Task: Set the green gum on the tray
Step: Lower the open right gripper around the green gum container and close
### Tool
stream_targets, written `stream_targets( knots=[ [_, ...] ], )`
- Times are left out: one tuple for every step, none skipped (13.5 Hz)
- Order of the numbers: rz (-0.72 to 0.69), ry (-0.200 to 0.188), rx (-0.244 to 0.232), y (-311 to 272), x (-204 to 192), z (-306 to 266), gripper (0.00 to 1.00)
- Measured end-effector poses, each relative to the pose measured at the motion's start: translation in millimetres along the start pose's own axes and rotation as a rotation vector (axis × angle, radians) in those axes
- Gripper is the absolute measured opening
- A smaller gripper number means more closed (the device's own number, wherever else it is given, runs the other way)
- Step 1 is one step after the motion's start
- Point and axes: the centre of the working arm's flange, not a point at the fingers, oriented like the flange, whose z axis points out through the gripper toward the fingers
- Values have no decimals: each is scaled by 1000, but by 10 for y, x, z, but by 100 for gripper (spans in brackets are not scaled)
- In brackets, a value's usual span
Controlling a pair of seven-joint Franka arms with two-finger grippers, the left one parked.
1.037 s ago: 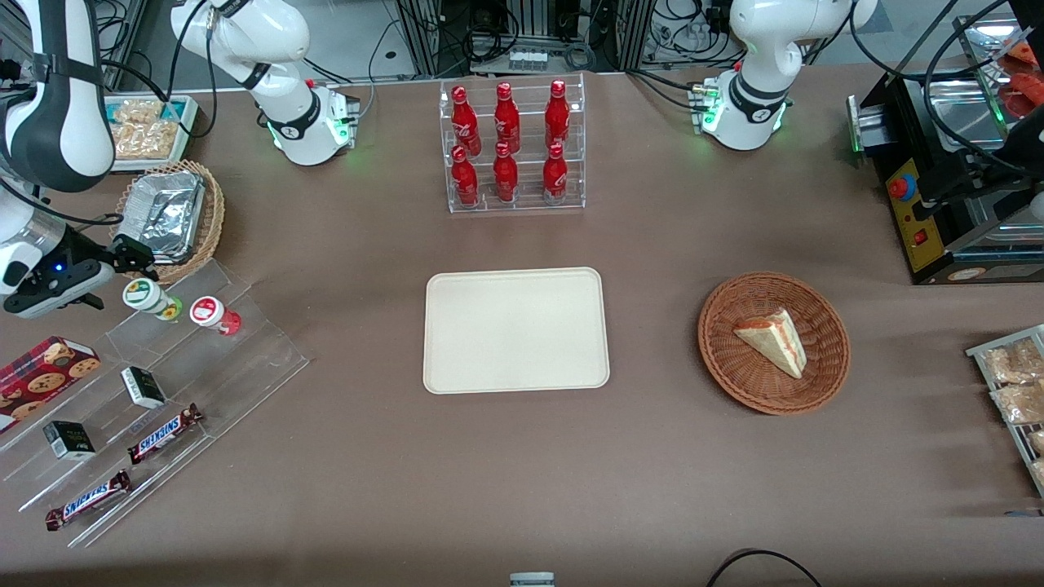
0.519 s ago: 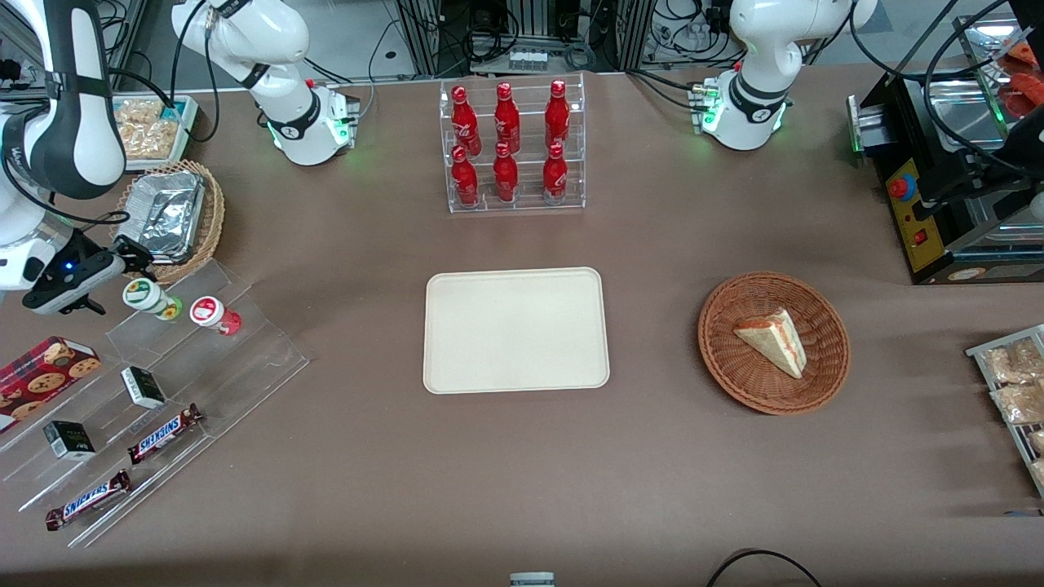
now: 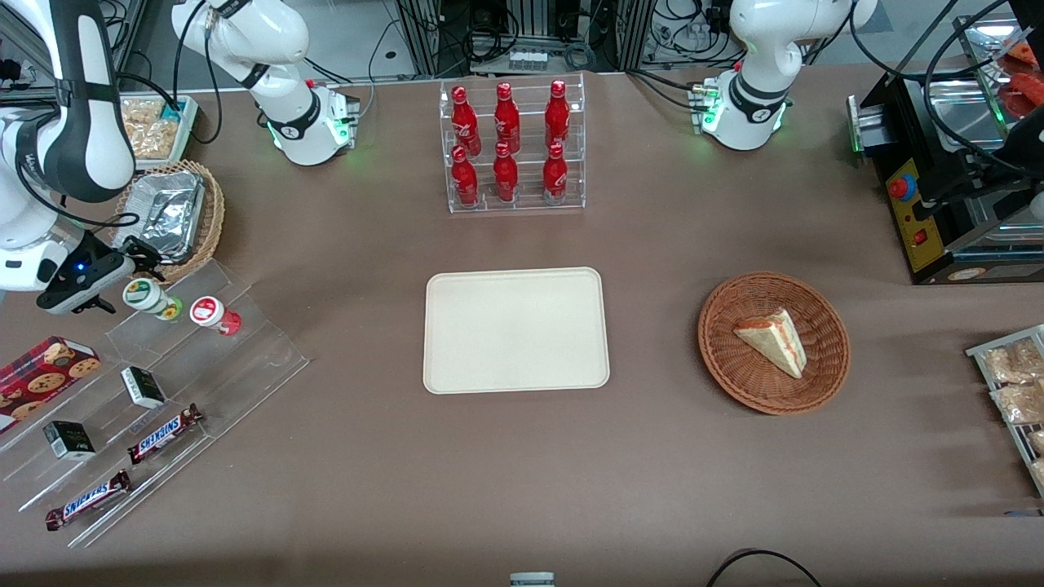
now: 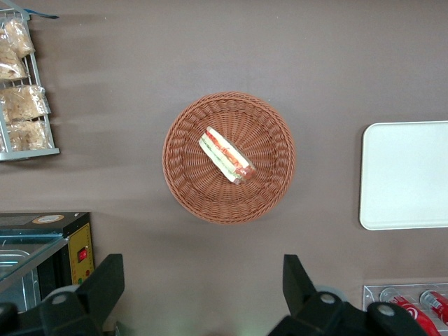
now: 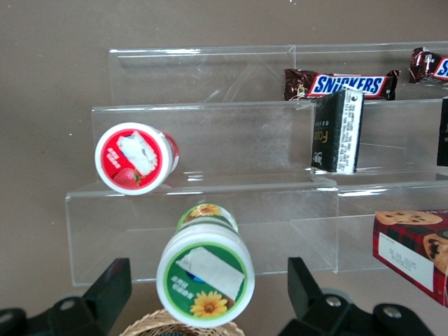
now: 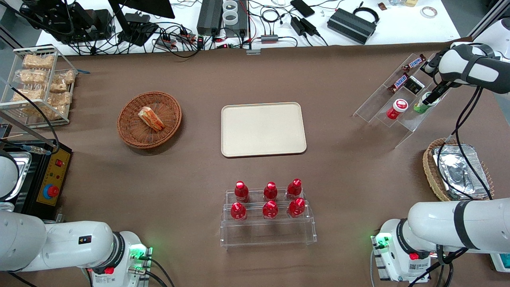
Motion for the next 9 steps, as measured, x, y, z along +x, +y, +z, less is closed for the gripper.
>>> stream_targets(
  knots=[
    [0, -1, 0, -5, -4, 26, 100],
    [0, -1, 0, -3, -2, 52, 100],
    [0, -2, 1, 2, 1, 82, 100],
    [0, -4, 2, 7, 3, 111, 100],
    [0, -5, 3, 10, 5, 131, 99],
    [1, -5, 3, 13, 5, 139, 98],
    [1, -5, 2, 13, 5, 140, 93],
    [3, -5, 2, 13, 5, 140, 84],
    [10, -5, 3, 13, 5, 140, 74]
  ],
)
